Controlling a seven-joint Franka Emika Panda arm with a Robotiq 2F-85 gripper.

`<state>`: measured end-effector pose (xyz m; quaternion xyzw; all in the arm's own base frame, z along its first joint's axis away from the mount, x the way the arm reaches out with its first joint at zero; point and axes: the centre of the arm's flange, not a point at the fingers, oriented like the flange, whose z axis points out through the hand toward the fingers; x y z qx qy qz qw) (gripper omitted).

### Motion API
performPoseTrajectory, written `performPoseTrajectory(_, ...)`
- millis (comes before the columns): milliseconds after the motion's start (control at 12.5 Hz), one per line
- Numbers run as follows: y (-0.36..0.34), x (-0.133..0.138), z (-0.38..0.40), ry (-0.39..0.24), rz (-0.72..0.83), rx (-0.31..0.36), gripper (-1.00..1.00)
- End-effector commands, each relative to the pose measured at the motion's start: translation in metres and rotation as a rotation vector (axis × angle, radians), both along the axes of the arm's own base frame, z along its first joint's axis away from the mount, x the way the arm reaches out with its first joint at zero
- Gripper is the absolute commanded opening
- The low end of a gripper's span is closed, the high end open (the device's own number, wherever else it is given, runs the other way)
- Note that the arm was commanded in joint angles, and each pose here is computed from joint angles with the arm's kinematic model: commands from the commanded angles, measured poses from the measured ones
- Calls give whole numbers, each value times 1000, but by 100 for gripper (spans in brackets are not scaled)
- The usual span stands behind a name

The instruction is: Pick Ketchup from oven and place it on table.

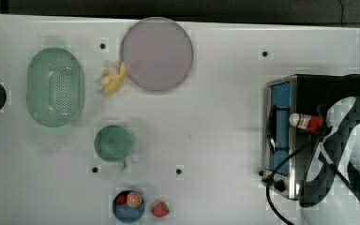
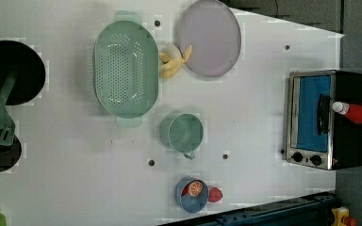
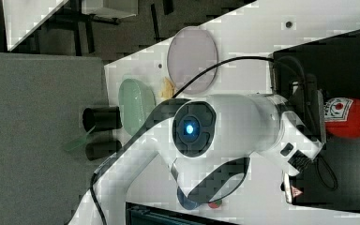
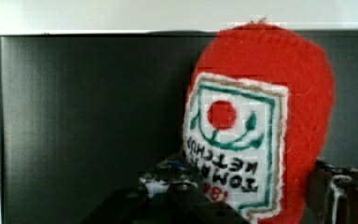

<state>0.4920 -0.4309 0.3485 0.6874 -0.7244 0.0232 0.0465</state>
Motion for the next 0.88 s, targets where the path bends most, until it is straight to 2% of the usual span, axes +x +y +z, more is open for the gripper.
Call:
performPoseTrajectory(80,6,17,47,-74,17,-29,24)
performPoseTrajectory(240,18,32,88,-108,107,-62,24)
performPoseTrajectory(400,49,50,124,-92,234,-65,24)
performPoseTrajectory(640,127,74,165,-71,365,29,24)
performPoseTrajectory(880,209,85,188,-40,499,119,24)
